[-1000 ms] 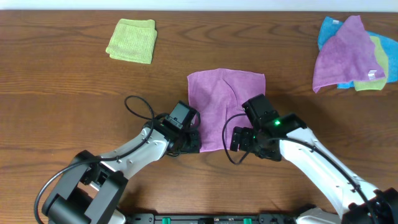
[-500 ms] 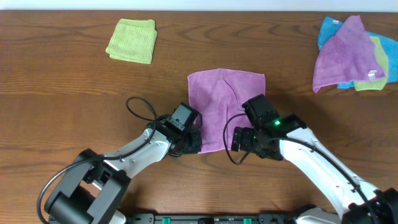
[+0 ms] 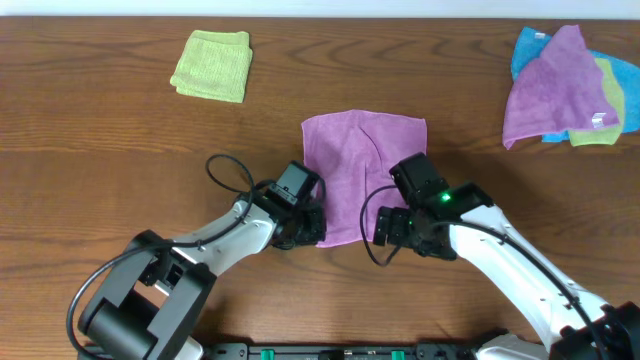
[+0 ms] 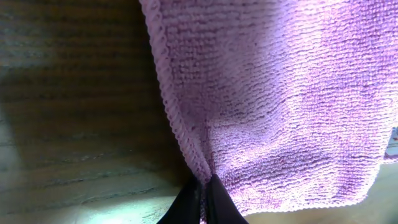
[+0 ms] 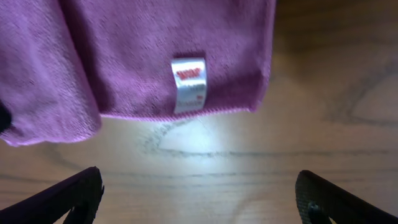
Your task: Fold the cloth
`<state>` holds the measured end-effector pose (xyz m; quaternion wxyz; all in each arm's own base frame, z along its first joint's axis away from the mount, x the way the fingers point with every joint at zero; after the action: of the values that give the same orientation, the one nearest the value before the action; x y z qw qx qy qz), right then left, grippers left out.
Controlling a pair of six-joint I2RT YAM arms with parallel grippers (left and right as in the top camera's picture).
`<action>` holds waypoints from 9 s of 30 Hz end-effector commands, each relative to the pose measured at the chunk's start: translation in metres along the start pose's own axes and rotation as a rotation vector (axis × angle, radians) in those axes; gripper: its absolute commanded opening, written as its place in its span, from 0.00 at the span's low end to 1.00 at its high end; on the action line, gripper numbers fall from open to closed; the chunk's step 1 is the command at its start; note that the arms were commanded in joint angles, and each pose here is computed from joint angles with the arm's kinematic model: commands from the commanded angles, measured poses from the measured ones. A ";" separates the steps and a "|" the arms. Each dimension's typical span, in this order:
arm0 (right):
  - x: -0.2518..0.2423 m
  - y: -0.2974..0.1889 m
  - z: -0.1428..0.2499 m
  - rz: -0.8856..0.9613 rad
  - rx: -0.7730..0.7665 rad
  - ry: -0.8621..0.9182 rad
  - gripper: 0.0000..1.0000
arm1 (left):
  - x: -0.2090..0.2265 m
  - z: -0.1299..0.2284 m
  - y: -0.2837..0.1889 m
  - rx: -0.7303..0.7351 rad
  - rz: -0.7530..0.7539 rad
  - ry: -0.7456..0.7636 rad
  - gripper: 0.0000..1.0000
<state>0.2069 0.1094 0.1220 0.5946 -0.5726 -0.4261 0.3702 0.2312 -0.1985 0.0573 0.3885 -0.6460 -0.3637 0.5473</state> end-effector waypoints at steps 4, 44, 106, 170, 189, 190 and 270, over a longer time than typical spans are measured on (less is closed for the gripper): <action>-0.018 0.020 0.009 0.049 0.007 0.166 0.83 | 0.044 0.020 0.014 0.100 -0.135 -0.108 0.06; 0.009 0.034 -0.029 -0.330 -0.048 0.485 0.61 | 0.050 0.020 0.011 0.114 -0.128 -0.107 0.05; -0.033 0.035 -0.014 -0.118 0.004 0.536 0.01 | 0.026 0.027 -0.041 0.193 0.006 -0.135 0.06; 0.013 -0.018 -0.134 -0.274 -0.598 0.239 0.02 | 0.026 -0.113 -0.087 -0.423 -0.078 -0.200 0.06; 0.019 -0.003 -0.145 -0.269 -0.618 0.226 0.01 | 0.031 -0.129 -0.075 -0.486 -0.089 -0.215 0.06; 0.021 -0.003 -0.148 -0.282 -0.632 0.227 0.02 | 0.032 -0.130 -0.073 -0.490 -0.094 -0.216 0.12; 0.040 0.054 -0.105 -0.356 -0.230 -0.311 0.25 | 0.005 -0.155 -0.031 -0.551 0.003 -0.505 0.95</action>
<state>0.3182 0.1131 0.0735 0.5189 -0.4865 -0.6420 0.2862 0.3734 -0.2017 0.0956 0.1162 -0.5750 -0.5479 0.5964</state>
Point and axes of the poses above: each gripper's point midway between its finger pads, its own y axis out along the fingers, its own x axis along the line the jaws close on, z = x × y, the point moved 7 cm from there along -y, back along the fingers, and after that the axes turned 9 degrees about y, right-handed, at the moved point
